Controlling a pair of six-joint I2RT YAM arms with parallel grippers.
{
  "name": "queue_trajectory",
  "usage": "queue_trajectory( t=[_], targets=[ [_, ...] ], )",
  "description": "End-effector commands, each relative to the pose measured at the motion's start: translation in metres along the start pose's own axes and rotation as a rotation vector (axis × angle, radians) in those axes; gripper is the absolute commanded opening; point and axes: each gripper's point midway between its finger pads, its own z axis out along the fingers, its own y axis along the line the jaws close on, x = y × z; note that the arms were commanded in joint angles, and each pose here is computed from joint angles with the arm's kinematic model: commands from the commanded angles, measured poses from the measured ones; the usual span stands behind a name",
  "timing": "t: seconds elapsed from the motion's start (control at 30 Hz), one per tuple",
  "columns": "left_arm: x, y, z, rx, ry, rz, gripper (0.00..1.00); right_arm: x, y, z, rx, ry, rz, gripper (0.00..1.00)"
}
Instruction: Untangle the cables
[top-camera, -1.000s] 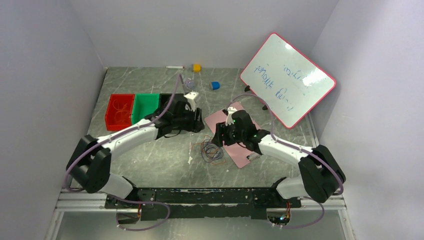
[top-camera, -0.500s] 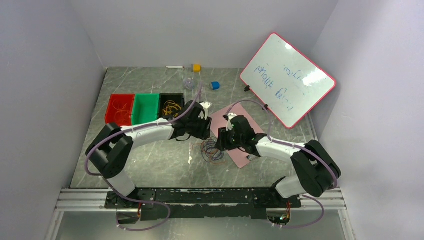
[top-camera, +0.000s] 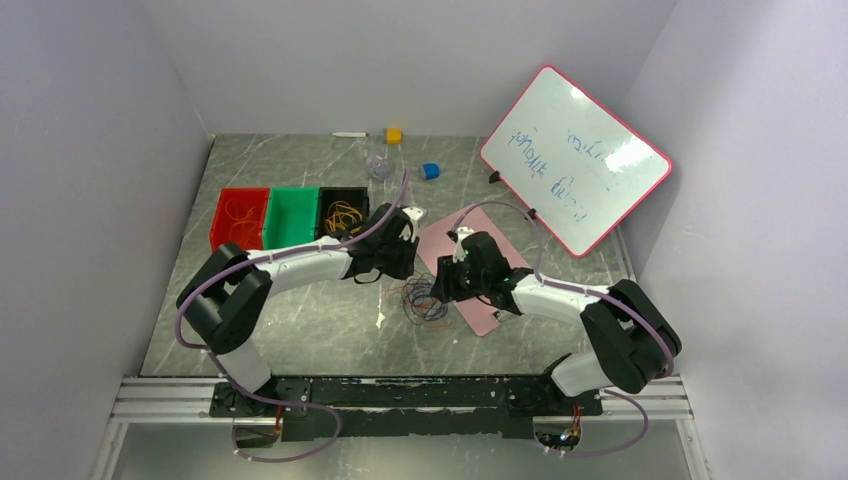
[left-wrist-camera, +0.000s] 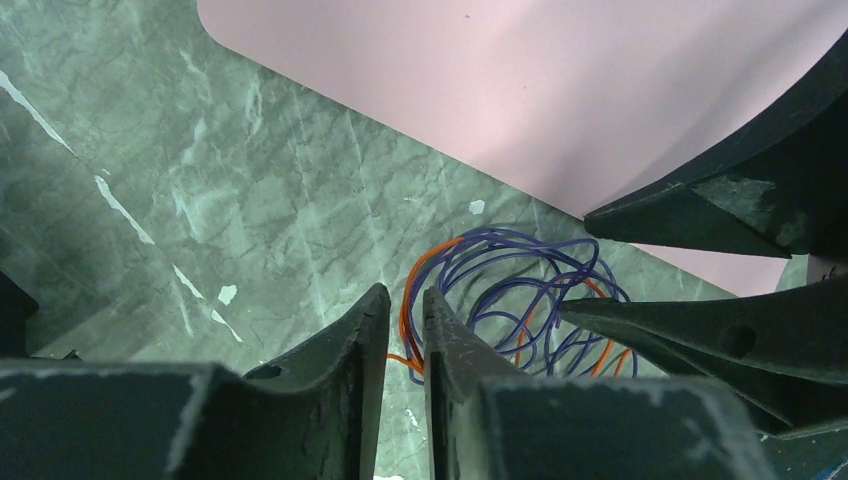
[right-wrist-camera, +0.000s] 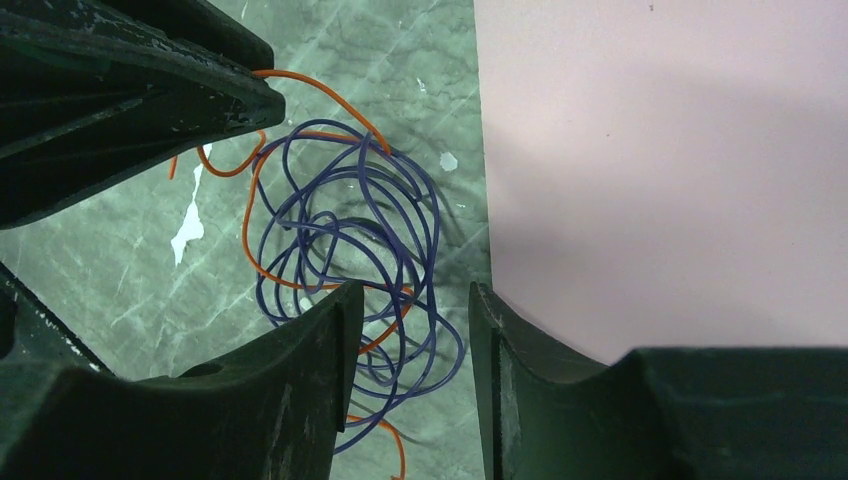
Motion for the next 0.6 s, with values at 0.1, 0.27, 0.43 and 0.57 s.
queue_trajectory(
  t=[0.1,0.27,0.43,0.57],
  targets=[
    [-0.013,-0.011,-0.002,0.036,-0.030,0.005,0.14,-0.006,0.001,0.001,-0.009,-0.035,0.001,0.47],
    [-0.019,-0.011,-0.008,0.025,-0.039,0.006,0.07,-0.012,0.004,-0.003,-0.019,-0.062,0.000,0.46],
    [-0.061,-0.015,-0.044,-0.003,-0.141,0.019,0.07,-0.017,0.005,-0.006,-0.019,-0.089,0.004,0.42],
    [-0.106,-0.025,-0.093,0.001,-0.281,0.026,0.07,-0.022,0.006,-0.005,-0.020,-0.112,0.019,0.41]
  ],
)
